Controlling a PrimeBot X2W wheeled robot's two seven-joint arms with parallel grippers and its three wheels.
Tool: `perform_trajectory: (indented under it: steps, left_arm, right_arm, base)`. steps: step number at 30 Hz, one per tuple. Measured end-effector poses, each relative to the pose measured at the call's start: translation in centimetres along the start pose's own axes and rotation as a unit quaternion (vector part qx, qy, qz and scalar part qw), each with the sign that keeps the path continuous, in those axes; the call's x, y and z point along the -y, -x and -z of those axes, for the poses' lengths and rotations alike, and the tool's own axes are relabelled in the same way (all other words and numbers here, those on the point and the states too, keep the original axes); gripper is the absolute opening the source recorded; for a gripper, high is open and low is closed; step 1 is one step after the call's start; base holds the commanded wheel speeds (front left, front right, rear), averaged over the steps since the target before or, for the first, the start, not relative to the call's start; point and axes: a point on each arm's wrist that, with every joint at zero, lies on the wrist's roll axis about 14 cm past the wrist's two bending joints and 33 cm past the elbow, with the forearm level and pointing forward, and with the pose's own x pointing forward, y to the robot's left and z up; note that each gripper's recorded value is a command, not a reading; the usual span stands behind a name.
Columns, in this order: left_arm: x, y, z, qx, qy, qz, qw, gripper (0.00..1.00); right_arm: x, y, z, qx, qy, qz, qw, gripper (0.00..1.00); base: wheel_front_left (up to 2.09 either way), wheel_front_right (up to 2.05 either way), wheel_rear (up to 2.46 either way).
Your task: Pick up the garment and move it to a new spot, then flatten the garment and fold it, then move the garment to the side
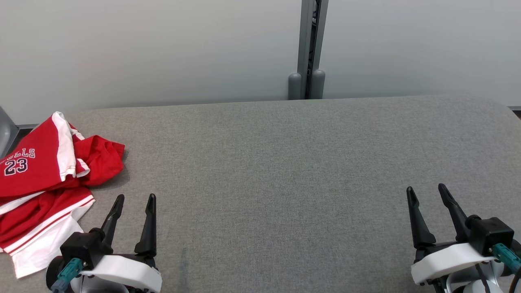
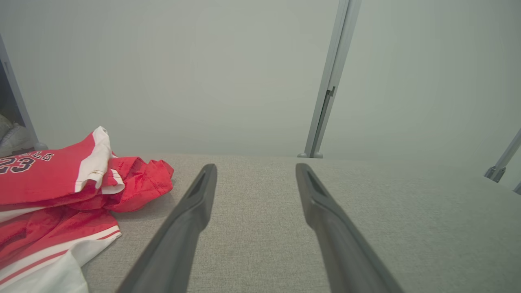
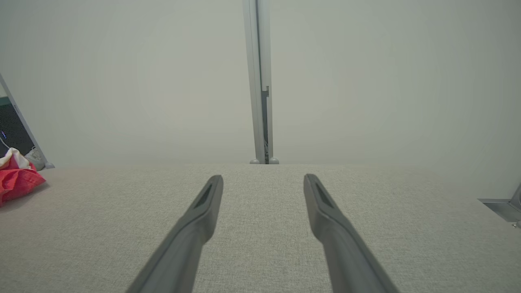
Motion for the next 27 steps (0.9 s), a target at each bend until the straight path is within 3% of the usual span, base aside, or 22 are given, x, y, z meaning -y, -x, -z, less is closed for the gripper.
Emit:
perform_trajectory:
  steps: [27]
  left_arm:
    - [-1.2, 0.2, -0.1, 0.004, 0.002, -0.026, 1.000, 1.00]
  right_arm:
    - [-0.7, -0.4, 0.2, 0.001, -0.010, -0.013, 1.000, 1.00]
  base:
    - [0.00, 0.00, 0.00]
